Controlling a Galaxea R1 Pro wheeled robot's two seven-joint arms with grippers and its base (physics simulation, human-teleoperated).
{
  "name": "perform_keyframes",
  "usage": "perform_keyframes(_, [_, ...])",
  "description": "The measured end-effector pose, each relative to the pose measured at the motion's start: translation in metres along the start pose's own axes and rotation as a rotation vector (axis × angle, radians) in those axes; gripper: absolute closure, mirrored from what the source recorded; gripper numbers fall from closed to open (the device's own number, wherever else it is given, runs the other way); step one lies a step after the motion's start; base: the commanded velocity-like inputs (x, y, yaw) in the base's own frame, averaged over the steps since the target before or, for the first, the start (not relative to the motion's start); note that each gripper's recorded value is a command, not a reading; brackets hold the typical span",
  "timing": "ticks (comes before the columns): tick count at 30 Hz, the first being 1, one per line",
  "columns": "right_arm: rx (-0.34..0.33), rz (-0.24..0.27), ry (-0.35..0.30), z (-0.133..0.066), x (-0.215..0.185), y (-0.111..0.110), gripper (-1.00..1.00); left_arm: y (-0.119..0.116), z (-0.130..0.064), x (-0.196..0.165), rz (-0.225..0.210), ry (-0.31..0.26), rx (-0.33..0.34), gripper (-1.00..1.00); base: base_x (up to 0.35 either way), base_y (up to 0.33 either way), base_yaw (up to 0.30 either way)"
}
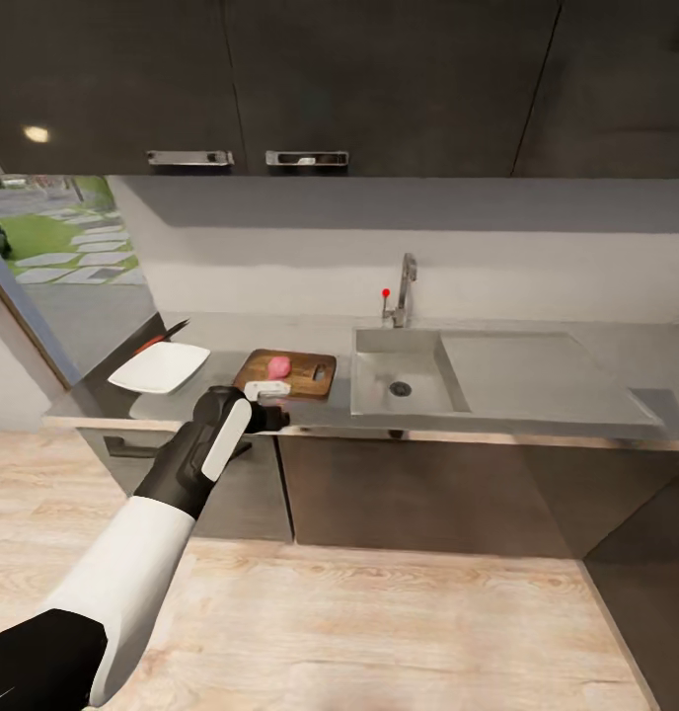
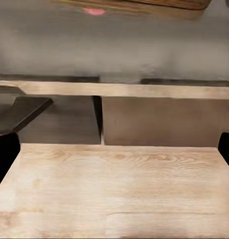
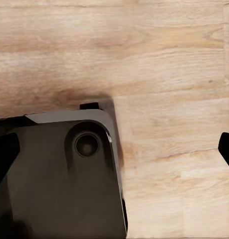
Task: In the kitchen, take the Vidalia onion out of the sink, dice it on the chopping board with the paring knife, put the diced onion into the bowl on the countertop, then place both the paring knife and the chopping board into the sink.
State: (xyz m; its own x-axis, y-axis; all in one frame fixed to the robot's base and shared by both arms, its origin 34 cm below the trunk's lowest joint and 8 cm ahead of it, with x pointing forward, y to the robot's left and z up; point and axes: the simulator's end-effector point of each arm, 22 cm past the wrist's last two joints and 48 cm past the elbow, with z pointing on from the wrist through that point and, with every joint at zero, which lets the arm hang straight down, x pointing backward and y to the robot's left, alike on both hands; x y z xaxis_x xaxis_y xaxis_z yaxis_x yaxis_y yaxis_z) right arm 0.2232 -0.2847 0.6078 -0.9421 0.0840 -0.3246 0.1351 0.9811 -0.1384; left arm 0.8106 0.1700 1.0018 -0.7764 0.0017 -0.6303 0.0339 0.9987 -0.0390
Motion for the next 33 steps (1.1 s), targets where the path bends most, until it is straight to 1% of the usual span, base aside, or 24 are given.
perform_keyframes(5, [0.003,-0.001,-0.002,0.0,-0.001,-0.002,-1.0,0.001,0.004,0.006,0.0,0.015,-0.003,-1.0,-0.317,0.0,0.0])
perform_keyframes(8, [0.004,-0.002,-0.003,0.0,-0.001,-0.003,-1.0,0.002,0.006,0.01,-0.001,0.029,-0.006,-1.0,-0.154,0.0,0.0])
perform_keyframes(12, [0.005,-0.003,-0.005,0.001,-0.001,-0.005,-1.0,0.005,0.015,0.025,-0.001,0.07,-0.014,-1.0,-0.051,0.0,0.0])
perform_keyframes(14, [0.008,-0.003,-0.009,0.001,-0.003,-0.006,-1.0,0.008,0.022,0.039,-0.001,0.107,-0.021,-1.0,-0.018,0.0,0.0])
perform_keyframes(15, [0.011,-0.003,-0.015,0.002,-0.006,-0.008,-1.0,0.01,0.029,0.051,-0.003,0.136,-0.028,-1.0,-0.011,0.0,0.0])
perform_keyframes(16, [0.014,-0.004,-0.021,0.002,-0.009,-0.009,-1.0,0.011,0.032,0.057,-0.005,0.15,-0.032,-1.0,-0.007,0.0,0.0])
perform_keyframes(17, [0.02,-0.005,-0.032,0.003,-0.014,-0.012,-1.0,0.015,0.04,0.069,-0.012,0.17,-0.041,-1.0,-0.006,0.0,0.0])
perform_keyframes(18, [0.022,-0.005,-0.037,0.004,-0.016,-0.013,-1.0,0.016,0.044,0.075,-0.018,0.177,-0.047,-1.0,-0.004,0.0,0.0])
perform_keyframes(19, [0.027,-0.006,-0.045,0.004,-0.02,-0.015,-1.0,0.02,0.054,0.086,-0.033,0.184,-0.058,-1.0,-0.003,0.0,0.0])
perform_keyframes(22, [0.032,-0.007,-0.056,0.005,-0.025,-0.017,-1.0,0.028,0.076,0.116,-0.063,0.189,-0.092,-1.0,-0.001,0.0,0.0])
perform_keyframes(23, [0.033,-0.007,-0.058,0.005,-0.026,-0.018,-1.0,0.03,0.086,0.133,-0.07,0.191,-0.11,-1.0,0.0,0.0,0.0])
perform_keyframes(24, [0.034,-0.008,-0.06,0.005,-0.027,-0.018,-1.0,0.033,0.095,0.151,-0.069,0.19,-0.13,-1.0,0.0,0.0,0.0])
perform_keyframes(25, [0.034,-0.008,-0.061,0.006,-0.027,-0.019,-1.0,0.035,0.099,0.16,-0.065,0.189,-0.141,-1.0,0.0,0.0,0.0])
perform_keyframes(26, [0.036,-0.008,-0.066,0.006,-0.029,-0.02,-1.0,0.038,0.106,0.177,-0.057,0.181,-0.158,-1.0,0.0,0.0,0.0])
perform_keyframes(27, [0.038,-0.009,-0.07,0.006,-0.032,-0.021,-1.0,0.04,0.109,0.186,-0.052,0.179,-0.165,-1.0,0.0,0.0,0.0])
perform_keyframes(28, [0.042,-0.01,-0.083,0.007,-0.038,-0.023,-1.0,0.043,0.115,0.204,-0.048,0.171,-0.168,-1.0,0.0,0.0,0.0])
perform_keyframes(29, [0.053,-0.013,-0.11,0.009,-0.05,-0.029,-1.0,0.041,0.12,0.23,-0.047,0.158,-0.152,-1.0,0.0,0.0,0.0])
perform_keyframes(30, [0.062,-0.015,-0.13,0.01,-0.06,-0.033,-1.0,0.041,0.123,0.245,-0.049,0.146,-0.135,-1.0,0.0,0.0,0.0])
perform_keyframes(32, [0.071,-0.017,-0.149,0.01,-0.07,-0.038,-1.0,0.039,0.124,0.25,-0.05,0.124,-0.113,-1.0,0.0,0.0,0.0])
perform_keyframes(33, [0.084,-0.021,-0.178,0.011,-0.085,-0.044,-1.0,0.041,0.125,0.265,-0.053,0.11,-0.09,-1.0,0.0,0.0,0.0])
